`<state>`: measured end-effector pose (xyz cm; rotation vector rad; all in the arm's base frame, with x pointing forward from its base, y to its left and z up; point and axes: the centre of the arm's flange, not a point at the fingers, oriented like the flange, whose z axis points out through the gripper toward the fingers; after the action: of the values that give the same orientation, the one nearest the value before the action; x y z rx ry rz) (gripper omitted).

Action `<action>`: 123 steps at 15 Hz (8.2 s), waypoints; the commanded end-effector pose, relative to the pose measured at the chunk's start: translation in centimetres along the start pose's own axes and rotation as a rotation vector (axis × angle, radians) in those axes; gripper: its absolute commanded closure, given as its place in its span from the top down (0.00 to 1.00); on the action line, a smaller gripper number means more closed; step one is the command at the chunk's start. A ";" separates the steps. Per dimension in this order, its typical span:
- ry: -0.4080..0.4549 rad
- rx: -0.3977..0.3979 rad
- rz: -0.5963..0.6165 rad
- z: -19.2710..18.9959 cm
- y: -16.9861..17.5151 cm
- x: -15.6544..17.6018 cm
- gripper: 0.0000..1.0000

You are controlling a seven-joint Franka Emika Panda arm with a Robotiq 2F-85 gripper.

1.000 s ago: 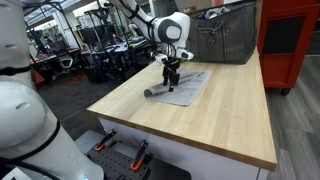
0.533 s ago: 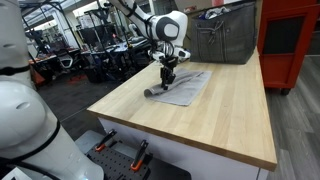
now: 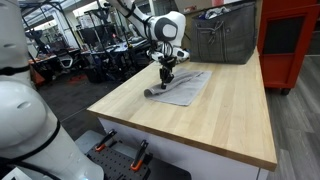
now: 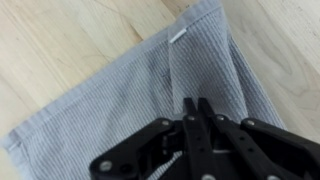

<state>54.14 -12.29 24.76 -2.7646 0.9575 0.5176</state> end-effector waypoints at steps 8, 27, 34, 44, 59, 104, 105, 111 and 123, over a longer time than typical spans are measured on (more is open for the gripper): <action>0.118 -0.042 -0.039 0.6 1.4 -0.3 0.47; 0.007 -0.085 -0.013 0.8 2.1 -0.6 0.01; 0.035 -0.065 0.009 -1.0 2.3 -0.9 0.07; 0.030 -0.076 -0.001 -1.2 2.2 -1.4 0.40; -0.051 -0.102 -0.023 0.7 1.6 -2.0 0.18; 0.314 -0.256 0.433 -4.9 9.2 -0.1 0.72; 0.330 -0.242 0.423 -5.3 8.4 -0.2 0.78; 0.440 -0.131 0.299 -6.8 2.5 1.6 1.00; 0.566 -0.102 0.105 -6.6 -1.1 10.2 1.00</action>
<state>61.66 -17.27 26.99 -3.0303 1.2434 -0.1921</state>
